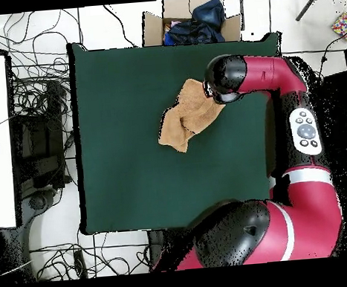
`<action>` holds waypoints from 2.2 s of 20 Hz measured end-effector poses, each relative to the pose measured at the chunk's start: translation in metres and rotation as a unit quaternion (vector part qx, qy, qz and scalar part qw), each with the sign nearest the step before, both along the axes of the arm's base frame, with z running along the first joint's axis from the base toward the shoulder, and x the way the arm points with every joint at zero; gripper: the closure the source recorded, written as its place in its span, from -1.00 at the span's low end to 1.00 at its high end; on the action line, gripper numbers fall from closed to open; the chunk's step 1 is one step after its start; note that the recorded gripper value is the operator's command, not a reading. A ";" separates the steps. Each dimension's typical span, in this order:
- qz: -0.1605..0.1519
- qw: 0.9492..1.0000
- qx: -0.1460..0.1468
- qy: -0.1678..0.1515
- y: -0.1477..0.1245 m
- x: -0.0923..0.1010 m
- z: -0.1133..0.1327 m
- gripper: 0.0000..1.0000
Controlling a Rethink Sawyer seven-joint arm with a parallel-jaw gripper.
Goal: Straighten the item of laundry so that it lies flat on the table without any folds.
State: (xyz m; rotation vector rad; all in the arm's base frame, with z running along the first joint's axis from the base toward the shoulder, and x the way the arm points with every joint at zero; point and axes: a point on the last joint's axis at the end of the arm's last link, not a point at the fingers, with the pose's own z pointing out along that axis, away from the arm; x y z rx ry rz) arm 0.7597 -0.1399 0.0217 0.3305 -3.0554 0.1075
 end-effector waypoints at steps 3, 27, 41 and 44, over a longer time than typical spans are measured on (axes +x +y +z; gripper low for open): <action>-0.004 1.000 0.004 0.001 0.000 0.002 0.004 -1.00; -0.028 0.999 0.018 -0.029 0.005 0.041 0.029 -1.00; -0.004 1.000 0.031 0.003 0.050 0.024 -0.049 -1.00; 0.000 0.999 0.032 0.006 0.056 0.023 -0.051 -1.00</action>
